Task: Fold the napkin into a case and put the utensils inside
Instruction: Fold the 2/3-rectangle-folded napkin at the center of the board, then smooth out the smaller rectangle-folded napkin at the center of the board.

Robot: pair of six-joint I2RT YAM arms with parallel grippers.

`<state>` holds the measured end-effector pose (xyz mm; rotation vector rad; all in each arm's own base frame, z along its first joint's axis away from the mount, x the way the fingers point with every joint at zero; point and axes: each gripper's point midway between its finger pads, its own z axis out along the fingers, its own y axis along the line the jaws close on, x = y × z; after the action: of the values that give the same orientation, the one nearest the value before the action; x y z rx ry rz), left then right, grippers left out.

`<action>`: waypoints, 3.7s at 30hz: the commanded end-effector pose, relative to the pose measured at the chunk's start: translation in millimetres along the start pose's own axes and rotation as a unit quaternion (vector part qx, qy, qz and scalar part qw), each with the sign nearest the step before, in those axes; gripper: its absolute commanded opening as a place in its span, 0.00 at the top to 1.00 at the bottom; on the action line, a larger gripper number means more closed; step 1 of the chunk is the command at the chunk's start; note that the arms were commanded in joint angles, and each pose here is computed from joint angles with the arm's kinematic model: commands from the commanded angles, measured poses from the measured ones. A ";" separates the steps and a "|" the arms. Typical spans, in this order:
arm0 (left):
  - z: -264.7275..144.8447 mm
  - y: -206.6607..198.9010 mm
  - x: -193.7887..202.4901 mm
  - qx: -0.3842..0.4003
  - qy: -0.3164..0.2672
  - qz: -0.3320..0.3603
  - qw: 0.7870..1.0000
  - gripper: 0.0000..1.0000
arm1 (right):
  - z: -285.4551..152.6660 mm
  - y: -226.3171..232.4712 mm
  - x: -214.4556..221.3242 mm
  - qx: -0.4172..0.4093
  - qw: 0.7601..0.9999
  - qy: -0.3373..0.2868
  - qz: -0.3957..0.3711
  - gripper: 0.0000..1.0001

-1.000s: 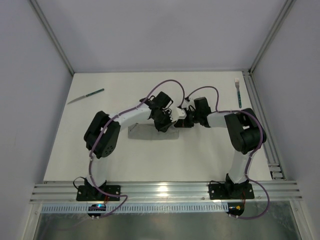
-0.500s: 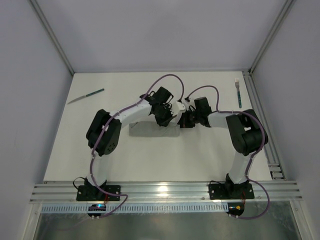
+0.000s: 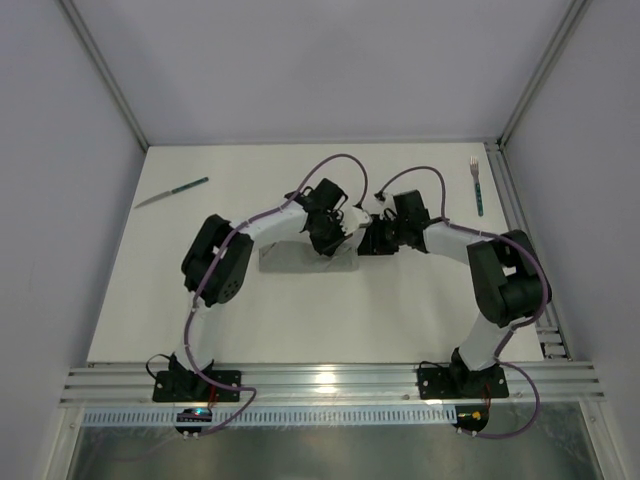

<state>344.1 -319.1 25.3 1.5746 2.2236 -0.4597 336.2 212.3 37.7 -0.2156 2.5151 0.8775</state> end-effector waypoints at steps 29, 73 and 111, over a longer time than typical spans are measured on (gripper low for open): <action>-3.1 12.2 -5.9 -0.034 -0.025 -0.019 0.999 0.63 | 11.8 23.7 -18.0 -0.119 0.988 -0.092 0.020 0.48; -47.6 44.4 144.7 -0.049 0.072 -0.230 0.969 0.91 | 5.4 12.0 -34.1 -0.044 0.996 -0.062 0.044 0.59; -90.7 57.5 65.4 -0.030 -0.039 -0.251 0.967 0.68 | 88.8 48.2 -30.9 -0.064 0.996 -0.050 0.031 0.97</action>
<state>350.3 -193.4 46.3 0.9765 2.6097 -0.5290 372.3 305.9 23.6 -0.1688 2.3834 1.0807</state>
